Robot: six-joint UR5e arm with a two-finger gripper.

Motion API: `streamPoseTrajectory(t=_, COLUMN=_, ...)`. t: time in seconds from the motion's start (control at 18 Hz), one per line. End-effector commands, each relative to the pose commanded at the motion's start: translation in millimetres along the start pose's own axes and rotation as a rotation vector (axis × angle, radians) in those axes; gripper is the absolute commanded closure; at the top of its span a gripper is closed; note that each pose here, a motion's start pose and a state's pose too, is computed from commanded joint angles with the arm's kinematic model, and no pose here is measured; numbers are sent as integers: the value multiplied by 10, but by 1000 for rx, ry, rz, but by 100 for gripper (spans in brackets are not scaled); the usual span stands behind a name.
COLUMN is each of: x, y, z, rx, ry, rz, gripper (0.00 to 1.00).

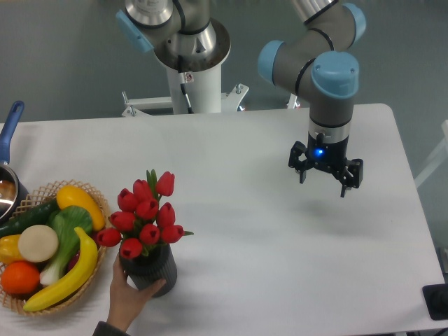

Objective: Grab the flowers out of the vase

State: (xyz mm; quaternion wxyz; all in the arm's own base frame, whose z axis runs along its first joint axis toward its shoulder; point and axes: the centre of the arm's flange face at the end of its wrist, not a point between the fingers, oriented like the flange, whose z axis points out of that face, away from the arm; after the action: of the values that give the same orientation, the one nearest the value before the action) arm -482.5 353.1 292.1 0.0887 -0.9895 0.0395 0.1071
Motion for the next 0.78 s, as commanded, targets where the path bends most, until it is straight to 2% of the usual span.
streamPoseTrajectory(t=0.28, x=31, y=11, z=39, rx=0, ry=8, rz=-10, gripper=0)
streamPoseTrajectory(t=0.44, x=161, y=-112, z=133, rx=9, ry=25, rz=-117, gripper=0)
streamPoseTrajectory(t=0.5, x=199, y=-157, z=139, rx=18, ry=18, rz=-114, gripper=0)
streamPoseTrajectory(t=0.67, x=305, y=-387, z=79, rx=98, ry=15, rz=-86, gripper=0)
streamPoseTrajectory(t=0.78, x=328, y=-547, z=-3, rx=214, ry=47, rz=-75, gripper=0)
